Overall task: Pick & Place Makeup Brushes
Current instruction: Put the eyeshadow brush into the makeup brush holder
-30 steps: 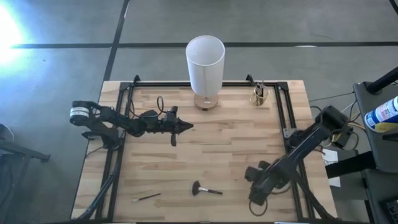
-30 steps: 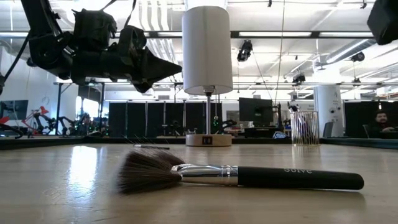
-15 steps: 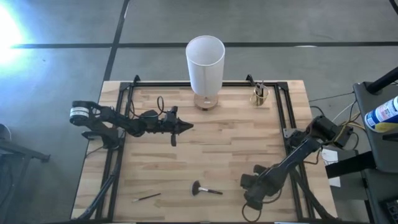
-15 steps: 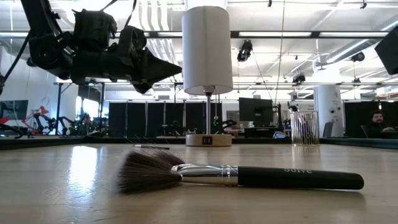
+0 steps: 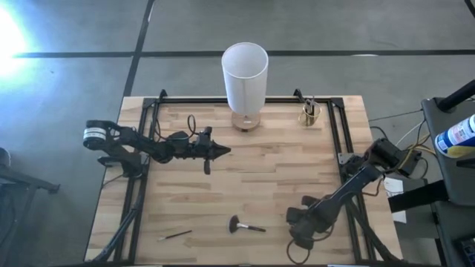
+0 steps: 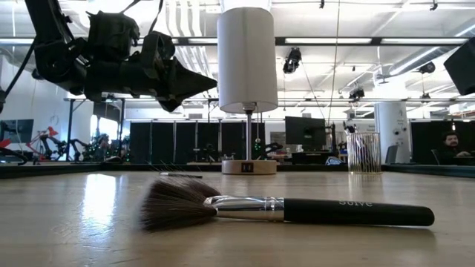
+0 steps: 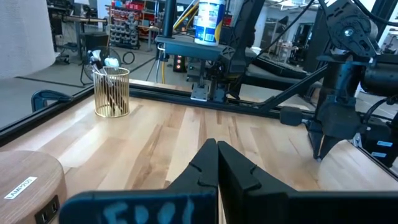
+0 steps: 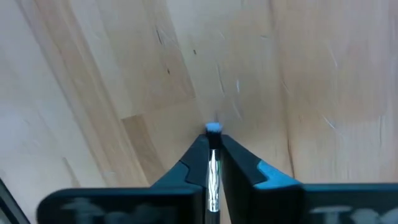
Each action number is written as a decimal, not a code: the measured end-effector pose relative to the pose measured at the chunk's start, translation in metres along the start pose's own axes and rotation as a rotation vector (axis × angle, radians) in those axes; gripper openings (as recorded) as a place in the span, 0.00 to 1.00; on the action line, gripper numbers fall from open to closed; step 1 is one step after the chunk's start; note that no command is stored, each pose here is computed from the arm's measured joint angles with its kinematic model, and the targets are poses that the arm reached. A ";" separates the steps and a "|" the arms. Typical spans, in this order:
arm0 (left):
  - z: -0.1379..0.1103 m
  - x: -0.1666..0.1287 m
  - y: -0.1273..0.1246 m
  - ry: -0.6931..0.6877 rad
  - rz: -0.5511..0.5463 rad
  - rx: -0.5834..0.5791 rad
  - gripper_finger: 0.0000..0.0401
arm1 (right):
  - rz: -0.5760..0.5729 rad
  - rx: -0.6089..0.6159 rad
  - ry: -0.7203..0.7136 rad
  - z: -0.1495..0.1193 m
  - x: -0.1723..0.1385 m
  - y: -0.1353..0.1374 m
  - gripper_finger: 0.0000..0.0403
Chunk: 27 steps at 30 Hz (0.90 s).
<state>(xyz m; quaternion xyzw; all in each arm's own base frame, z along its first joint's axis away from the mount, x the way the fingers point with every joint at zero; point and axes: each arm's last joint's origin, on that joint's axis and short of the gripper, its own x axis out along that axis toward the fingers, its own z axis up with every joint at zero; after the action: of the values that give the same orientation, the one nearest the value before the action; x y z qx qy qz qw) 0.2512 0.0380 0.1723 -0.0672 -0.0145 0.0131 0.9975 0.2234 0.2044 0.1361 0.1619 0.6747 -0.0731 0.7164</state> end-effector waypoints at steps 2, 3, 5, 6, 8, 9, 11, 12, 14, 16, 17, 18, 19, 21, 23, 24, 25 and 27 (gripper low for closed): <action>0.000 0.000 0.000 0.000 0.000 0.000 0.00 | 0.013 -0.014 -0.009 0.003 -0.003 -0.002 0.05; 0.000 0.000 0.000 0.000 0.000 0.000 0.00 | 0.020 -0.022 -0.024 0.005 -0.005 -0.003 0.05; 0.000 0.000 0.000 -0.001 0.000 0.000 0.00 | 0.029 -0.033 -0.070 0.011 -0.012 -0.005 0.05; 0.000 0.000 0.000 -0.001 0.000 0.000 0.00 | 0.035 -0.038 -0.091 0.014 -0.018 -0.007 0.05; 0.000 0.000 0.000 -0.003 0.000 0.000 0.00 | 0.057 -0.050 -0.128 0.020 -0.029 -0.012 0.05; 0.000 0.000 0.000 -0.002 0.000 0.000 0.00 | 0.066 -0.057 -0.140 0.022 -0.034 -0.015 0.05; 0.000 0.000 0.000 -0.002 0.000 0.000 0.00 | 0.072 -0.068 -0.177 0.029 -0.044 -0.023 0.04; 0.000 0.000 0.000 -0.002 0.000 0.000 0.00 | 0.069 -0.077 -0.208 0.033 -0.051 -0.028 0.04; 0.000 0.000 0.000 -0.002 0.000 0.000 0.00 | 0.065 -0.092 -0.288 0.043 -0.065 -0.039 0.04; 0.000 0.000 0.000 -0.001 0.001 0.000 0.00 | 0.046 -0.109 -0.359 0.052 -0.076 -0.053 0.04; -0.001 -0.001 0.000 0.001 0.001 0.000 0.00 | 0.050 -0.119 -0.397 0.057 -0.081 -0.061 0.04; -0.001 -0.001 0.000 0.002 0.001 0.000 0.00 | 0.062 -0.128 -0.444 0.062 -0.086 -0.068 0.04; -0.001 -0.001 0.000 0.003 0.001 0.000 0.00 | 0.071 -0.137 -0.497 0.067 -0.090 -0.077 0.04; -0.001 -0.001 0.000 0.004 0.001 0.000 0.00 | 0.100 -0.173 -0.636 0.078 -0.098 -0.093 0.04; -0.001 -0.001 0.000 0.006 0.001 0.000 0.00 | 0.117 -0.208 -0.762 0.087 -0.101 -0.114 0.04; -0.001 -0.001 0.000 0.007 0.002 -0.001 0.00 | 0.123 -0.221 -0.818 0.091 -0.102 -0.124 0.04; -0.001 -0.001 0.000 0.007 0.002 0.000 0.00 | 0.118 -0.227 -0.867 0.095 -0.103 -0.136 0.04; -0.002 -0.001 0.000 0.011 0.002 0.003 0.00 | 0.077 -0.221 -0.957 0.100 -0.105 -0.160 0.04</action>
<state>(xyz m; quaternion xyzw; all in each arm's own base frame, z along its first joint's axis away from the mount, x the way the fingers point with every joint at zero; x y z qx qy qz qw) 0.2504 0.0379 0.1705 -0.0657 -0.0089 0.0138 0.9977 0.2576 0.0094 0.2222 0.0583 0.2672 -0.0407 0.9610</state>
